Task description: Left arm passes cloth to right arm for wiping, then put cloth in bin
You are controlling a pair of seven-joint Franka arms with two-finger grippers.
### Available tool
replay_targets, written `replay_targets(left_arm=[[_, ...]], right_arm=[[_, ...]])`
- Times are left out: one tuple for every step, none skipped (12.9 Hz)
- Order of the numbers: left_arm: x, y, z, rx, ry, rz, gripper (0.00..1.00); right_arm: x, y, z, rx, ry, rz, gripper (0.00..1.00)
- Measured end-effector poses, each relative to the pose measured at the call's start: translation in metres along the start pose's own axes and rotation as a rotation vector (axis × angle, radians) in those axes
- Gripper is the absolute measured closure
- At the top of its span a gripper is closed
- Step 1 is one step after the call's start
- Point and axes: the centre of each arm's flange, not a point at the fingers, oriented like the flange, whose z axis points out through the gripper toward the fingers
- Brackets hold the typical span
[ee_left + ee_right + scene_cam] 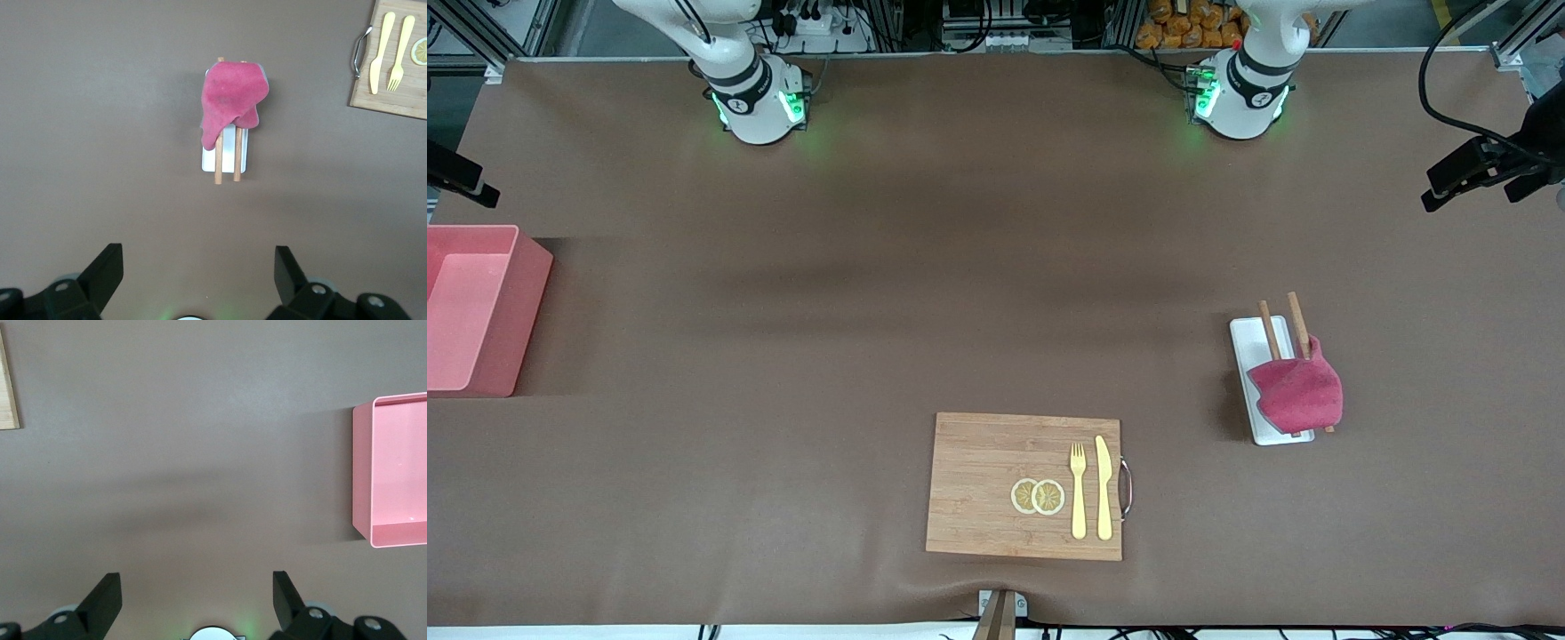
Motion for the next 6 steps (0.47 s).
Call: replay_targets(left_arm=[[0.000,0.001,0.000,0.000,-0.002,0.003,0.00],[-0.001,0.003,0.001,0.002,-0.010,0.006,0.00],[-0.003,0.003,0.002,0.003,-0.020,0.008,0.00],[-0.003,0.004,0.003,0.004,-0.027,0.009,0.00],[-0.004,0.004,0.004,0.005,-0.030,0.009,0.00],[-0.004,0.004,0.004,0.005,-0.031,0.009,0.00]], right_arm=[[0.001,0.000,0.002,0.001,-0.003,-0.001,0.00],[0.003,-0.002,0.004,0.001,-0.008,-0.004,0.00],[0.005,-0.004,0.007,0.000,-0.014,-0.009,0.00],[0.007,-0.006,0.010,0.000,-0.019,-0.012,0.00],[0.009,-0.007,0.013,0.000,-0.025,-0.013,0.00],[0.012,-0.006,0.017,0.001,-0.032,-0.013,0.00]])
